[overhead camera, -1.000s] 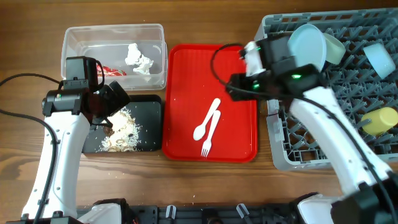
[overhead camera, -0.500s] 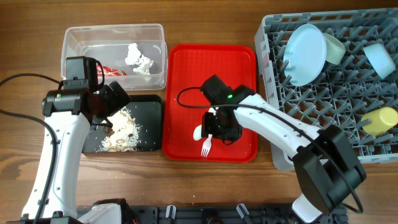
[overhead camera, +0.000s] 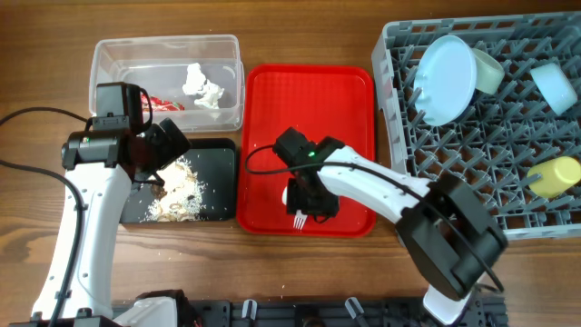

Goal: Sort waste into correct bins and load items into the dishwasher rack
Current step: 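Grasp the white plastic fork with the right gripper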

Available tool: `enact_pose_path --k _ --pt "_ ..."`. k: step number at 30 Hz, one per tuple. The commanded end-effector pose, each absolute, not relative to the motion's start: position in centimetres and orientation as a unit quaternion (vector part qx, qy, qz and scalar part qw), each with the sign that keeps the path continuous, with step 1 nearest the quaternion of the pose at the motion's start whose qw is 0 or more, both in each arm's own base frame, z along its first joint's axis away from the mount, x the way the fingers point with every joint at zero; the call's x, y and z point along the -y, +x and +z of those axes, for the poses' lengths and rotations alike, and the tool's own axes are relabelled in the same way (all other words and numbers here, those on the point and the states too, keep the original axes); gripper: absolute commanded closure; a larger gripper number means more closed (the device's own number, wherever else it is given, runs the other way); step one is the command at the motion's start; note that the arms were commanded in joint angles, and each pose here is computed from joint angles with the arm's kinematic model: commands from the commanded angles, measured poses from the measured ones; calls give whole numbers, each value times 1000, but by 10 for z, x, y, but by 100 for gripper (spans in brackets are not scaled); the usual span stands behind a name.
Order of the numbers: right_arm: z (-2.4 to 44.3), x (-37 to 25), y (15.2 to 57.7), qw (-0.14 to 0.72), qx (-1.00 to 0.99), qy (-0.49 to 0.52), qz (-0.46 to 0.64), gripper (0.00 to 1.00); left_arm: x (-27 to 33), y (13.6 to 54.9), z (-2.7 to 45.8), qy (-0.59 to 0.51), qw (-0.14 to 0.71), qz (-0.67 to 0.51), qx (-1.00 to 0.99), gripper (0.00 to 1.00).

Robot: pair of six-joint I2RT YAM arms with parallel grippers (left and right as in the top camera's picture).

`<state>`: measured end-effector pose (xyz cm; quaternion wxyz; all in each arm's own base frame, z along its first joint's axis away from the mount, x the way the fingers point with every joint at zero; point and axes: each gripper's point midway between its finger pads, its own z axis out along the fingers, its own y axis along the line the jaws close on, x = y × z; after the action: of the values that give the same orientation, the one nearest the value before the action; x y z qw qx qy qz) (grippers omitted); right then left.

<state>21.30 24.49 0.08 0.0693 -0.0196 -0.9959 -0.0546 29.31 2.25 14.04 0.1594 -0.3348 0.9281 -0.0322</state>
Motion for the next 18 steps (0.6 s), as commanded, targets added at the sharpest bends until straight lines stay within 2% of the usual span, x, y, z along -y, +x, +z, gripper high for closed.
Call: enact_pose_path --k 1,4,8,18 --pt "-13 -238 210 79 996 -33 -32 51 -23 295 146 -339 168 -39 -925 0" --pt "-13 -237 209 81 995 -41 -29 57 -23 295 146 -339 168 -39 -925 0" --pt "-13 -237 209 81 995 -41 -29 71 -23 295 146 -339 168 -39 -925 0" --pt "-12 -215 218 95 994 -59 -21 77 -23 295 146 -339 168 -39 -925 0"
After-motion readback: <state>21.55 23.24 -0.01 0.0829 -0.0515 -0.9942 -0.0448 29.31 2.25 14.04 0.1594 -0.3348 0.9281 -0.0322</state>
